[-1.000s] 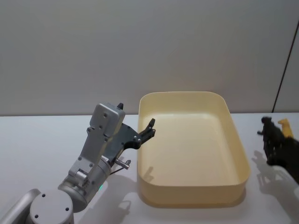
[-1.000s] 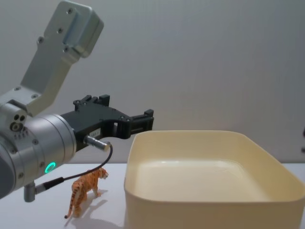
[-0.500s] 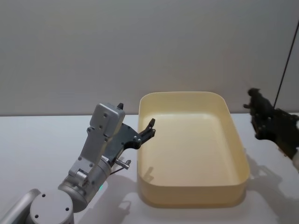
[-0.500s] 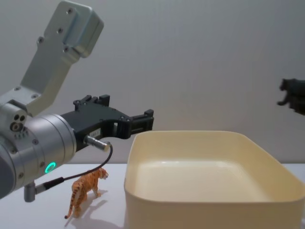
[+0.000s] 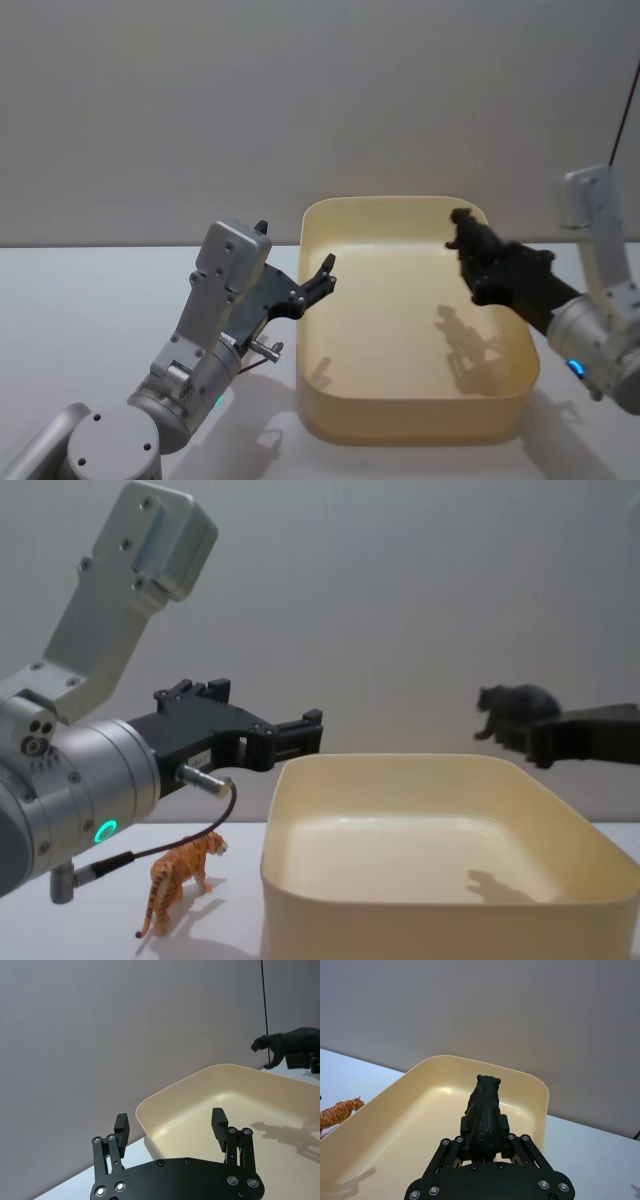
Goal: Pick up the toy alternately with two hands and place it into the central storage box.
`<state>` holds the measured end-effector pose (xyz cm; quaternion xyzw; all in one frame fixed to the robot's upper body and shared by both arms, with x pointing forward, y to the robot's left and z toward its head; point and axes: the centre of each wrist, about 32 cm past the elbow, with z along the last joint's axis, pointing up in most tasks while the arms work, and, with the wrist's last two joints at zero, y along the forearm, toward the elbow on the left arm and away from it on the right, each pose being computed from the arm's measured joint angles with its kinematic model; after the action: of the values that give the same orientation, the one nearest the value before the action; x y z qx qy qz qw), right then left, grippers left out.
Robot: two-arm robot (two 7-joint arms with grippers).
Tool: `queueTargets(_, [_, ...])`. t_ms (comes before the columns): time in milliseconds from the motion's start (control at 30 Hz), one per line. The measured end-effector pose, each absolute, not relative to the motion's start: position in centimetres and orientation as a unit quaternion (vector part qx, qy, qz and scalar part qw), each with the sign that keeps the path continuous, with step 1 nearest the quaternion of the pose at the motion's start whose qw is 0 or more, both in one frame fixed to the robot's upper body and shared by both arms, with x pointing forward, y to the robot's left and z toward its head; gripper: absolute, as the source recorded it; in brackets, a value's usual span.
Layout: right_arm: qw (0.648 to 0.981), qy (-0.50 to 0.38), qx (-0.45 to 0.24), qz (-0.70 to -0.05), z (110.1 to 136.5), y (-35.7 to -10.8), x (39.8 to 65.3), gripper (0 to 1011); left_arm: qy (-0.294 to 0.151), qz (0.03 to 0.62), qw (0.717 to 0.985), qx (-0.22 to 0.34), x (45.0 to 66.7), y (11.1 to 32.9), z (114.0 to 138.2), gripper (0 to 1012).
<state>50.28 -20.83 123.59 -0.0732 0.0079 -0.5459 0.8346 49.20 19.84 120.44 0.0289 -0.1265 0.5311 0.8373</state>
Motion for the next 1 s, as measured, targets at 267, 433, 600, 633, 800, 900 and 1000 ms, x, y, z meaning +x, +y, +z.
queueTargets(267, [0.843, 0.014, -0.087, -0.531, 123.5, -19.4, 51.1, 534, -0.126, 0.531, 0.837, 0.029, 49.2, 19.8, 120.4, 1001])
queueTargets(433, [0.845, 0.015, -0.091, -0.527, 123.5, -19.0, 51.4, 664, -0.126, 0.531, 0.837, 0.029, 49.2, 19.8, 120.4, 1001])
queueTargets(600, [0.843, 0.016, -0.091, -0.53, 123.5, -19.2, 51.4, 829, -0.126, 0.531, 0.837, 0.029, 49.2, 19.8, 120.4, 1001])
queueTargets(633, [0.842, 0.015, -0.091, -0.532, 123.5, -19.3, 51.3, 863, -0.126, 0.531, 0.837, 0.029, 49.2, 19.8, 120.4, 1001])
queueTargets(800, [0.83, 0.017, -0.086, -0.55, 123.7, -20.6, 50.9, 991, -0.126, 0.531, 0.837, 0.029, 49.2, 19.8, 120.4, 1001])
queueTargets(900, [0.824, 0.017, -0.084, -0.561, 123.7, -21.4, 50.7, 1001, -0.126, 0.531, 0.837, 0.029, 49.2, 19.8, 120.4, 1001])
queueTargets(1000, [0.811, 0.018, -0.081, -0.579, 123.7, -22.8, 50.1, 1001, -0.126, 0.531, 0.837, 0.029, 49.2, 19.8, 120.4, 1001])
